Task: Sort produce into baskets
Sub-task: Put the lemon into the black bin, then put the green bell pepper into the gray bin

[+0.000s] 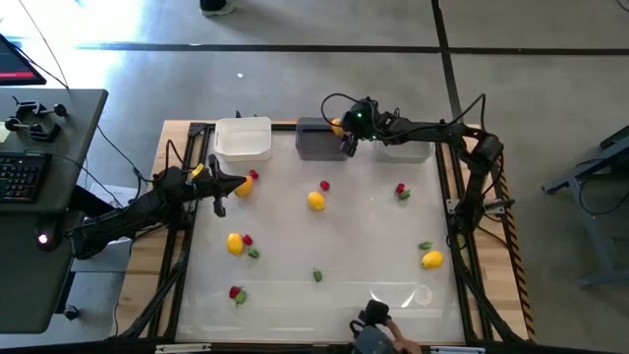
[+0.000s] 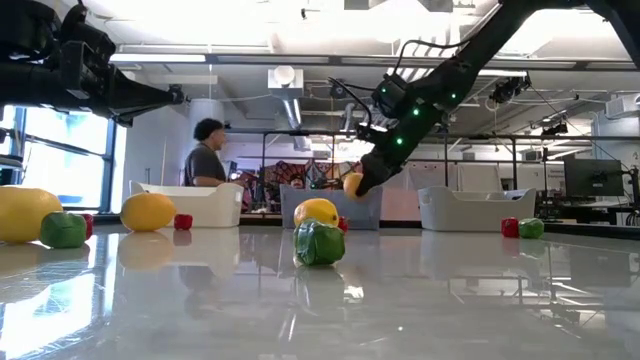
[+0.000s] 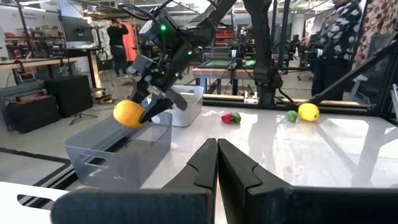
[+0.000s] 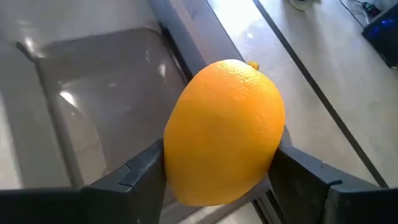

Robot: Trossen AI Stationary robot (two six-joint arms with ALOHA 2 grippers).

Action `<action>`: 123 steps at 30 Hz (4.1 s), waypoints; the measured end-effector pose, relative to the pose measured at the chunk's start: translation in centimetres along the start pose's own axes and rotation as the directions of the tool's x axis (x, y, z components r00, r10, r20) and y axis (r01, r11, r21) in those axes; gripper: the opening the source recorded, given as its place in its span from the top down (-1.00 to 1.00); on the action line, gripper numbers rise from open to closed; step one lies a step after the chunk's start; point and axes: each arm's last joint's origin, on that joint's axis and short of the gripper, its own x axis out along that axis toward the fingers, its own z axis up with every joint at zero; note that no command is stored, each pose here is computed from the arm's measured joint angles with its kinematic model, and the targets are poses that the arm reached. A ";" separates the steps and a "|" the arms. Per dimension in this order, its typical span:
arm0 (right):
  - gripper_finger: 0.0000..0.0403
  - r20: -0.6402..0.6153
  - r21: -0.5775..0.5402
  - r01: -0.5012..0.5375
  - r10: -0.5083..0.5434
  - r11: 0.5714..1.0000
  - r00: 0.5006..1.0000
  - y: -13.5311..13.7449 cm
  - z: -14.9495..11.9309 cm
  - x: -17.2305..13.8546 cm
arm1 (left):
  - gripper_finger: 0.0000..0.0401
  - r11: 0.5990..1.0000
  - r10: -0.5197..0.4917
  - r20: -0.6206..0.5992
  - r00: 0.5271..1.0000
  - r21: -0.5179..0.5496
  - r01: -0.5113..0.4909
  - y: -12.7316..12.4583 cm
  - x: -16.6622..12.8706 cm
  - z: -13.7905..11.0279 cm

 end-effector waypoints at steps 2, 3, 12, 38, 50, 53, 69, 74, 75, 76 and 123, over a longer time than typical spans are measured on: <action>-0.21 -0.008 0.002 0.002 -0.002 1.000 1.000 0.0 -0.1 0.0 | 1.00 1.000 0.000 0.000 1.000 0.000 0.000 0.0 0.0 0.0; -0.23 -0.009 0.002 0.002 -0.002 1.000 1.000 0.0 -0.1 0.0 | 1.00 1.000 0.000 0.000 1.000 0.000 0.000 0.0 0.0 0.0; -0.27 -0.028 -0.003 -0.005 0.005 1.000 1.000 0.0 0.1 0.0 | 1.00 1.000 0.000 0.000 1.000 -0.004 0.000 0.0 0.0 0.0; -0.50 -0.087 0.076 -0.019 0.026 0.997 0.996 -0.4 1.8 -0.7 | 1.00 1.000 0.000 -0.001 1.000 -0.011 0.000 0.0 0.0 0.0; 0.41 -0.233 -0.072 -0.147 0.126 0.987 0.964 5.4 6.0 -4.3 | 1.00 1.000 0.000 -0.001 1.000 -0.011 0.000 0.0 0.0 0.0; 0.71 -0.244 -0.097 -0.210 0.182 0.973 0.953 8.4 5.9 -4.9 | 1.00 1.000 0.000 -0.001 1.000 -0.001 0.000 0.0 0.0 0.0; 0.99 -0.110 -0.130 -0.311 0.298 0.941 0.948 19.3 1.8 -8.3 | 1.00 1.000 0.000 -0.002 1.000 0.004 0.000 0.0 0.0 0.0; 1.00 0.032 -0.106 -0.301 0.306 0.948 0.952 18.6 0.4 -10.8 | 1.00 1.000 0.018 -0.009 1.000 -0.024 -0.019 0.1 0.0 -0.1; 1.00 0.072 -0.099 -0.300 0.307 0.949 0.949 18.2 0.2 -11.3 | 1.00 0.999 0.033 -0.017 0.999 -0.029 -0.034 0.1 0.1 -0.1; 1.00 0.103 -0.098 -0.297 0.307 0.950 0.946 17.9 -0.2 -11.6 | 1.00 0.998 0.049 -0.027 0.998 -0.031 -0.050 0.2 0.1 -0.2; 1.00 0.336 -0.128 -0.358 0.380 0.925 0.862 16.5 -3.8 -13.7 | 0.81 0.792 -0.422 -0.802 0.422 -0.101 0.602 -14.0 9.0 3.0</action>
